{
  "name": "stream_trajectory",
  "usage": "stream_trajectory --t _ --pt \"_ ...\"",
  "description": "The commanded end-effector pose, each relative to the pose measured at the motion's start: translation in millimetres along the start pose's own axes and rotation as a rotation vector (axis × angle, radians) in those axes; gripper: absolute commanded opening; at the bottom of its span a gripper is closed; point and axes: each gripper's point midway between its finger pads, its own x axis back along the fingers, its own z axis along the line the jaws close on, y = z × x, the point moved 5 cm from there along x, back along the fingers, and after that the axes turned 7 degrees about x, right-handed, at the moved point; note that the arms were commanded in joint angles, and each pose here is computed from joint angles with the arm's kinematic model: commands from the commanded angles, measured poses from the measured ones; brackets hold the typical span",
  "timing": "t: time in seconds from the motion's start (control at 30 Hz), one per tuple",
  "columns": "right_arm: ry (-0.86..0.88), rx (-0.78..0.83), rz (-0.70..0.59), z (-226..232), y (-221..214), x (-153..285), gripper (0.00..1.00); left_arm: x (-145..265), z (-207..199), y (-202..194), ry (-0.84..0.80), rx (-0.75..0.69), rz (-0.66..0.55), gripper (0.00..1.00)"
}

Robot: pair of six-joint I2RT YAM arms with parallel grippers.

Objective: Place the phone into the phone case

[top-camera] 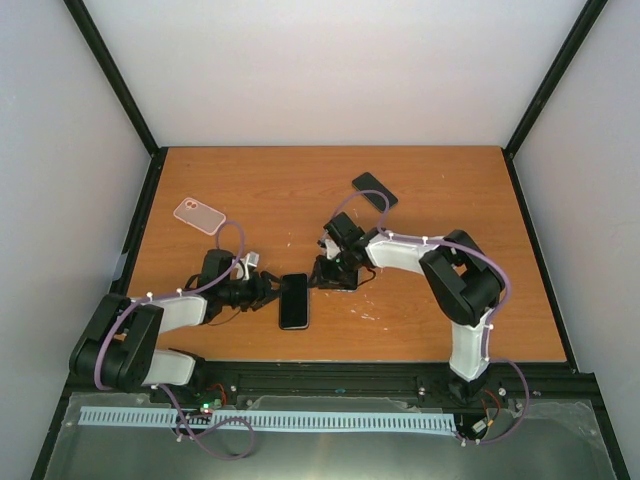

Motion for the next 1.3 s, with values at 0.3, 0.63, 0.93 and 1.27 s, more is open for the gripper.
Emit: stream_trajectory --t 0.3,0.63,0.93,1.27 --pt "0.051 -0.026 -0.034 4.3 -17.7 -1.2 0.17 -3.3 8.2 -2.8 0.03 0.0 0.014 0.54" --pt "0.108 -0.026 -0.061 15.0 -20.2 -12.1 0.08 -7.1 13.3 -3.3 0.035 0.01 0.028 0.48" --pt "0.057 -0.021 -0.053 13.0 -25.9 -18.6 0.06 -8.7 5.9 -3.1 0.007 0.01 0.045 0.45" --pt "0.018 -0.04 -0.172 4.7 -30.3 9.2 0.29 -0.5 -11.2 10.8 0.032 -0.001 -0.004 0.47"
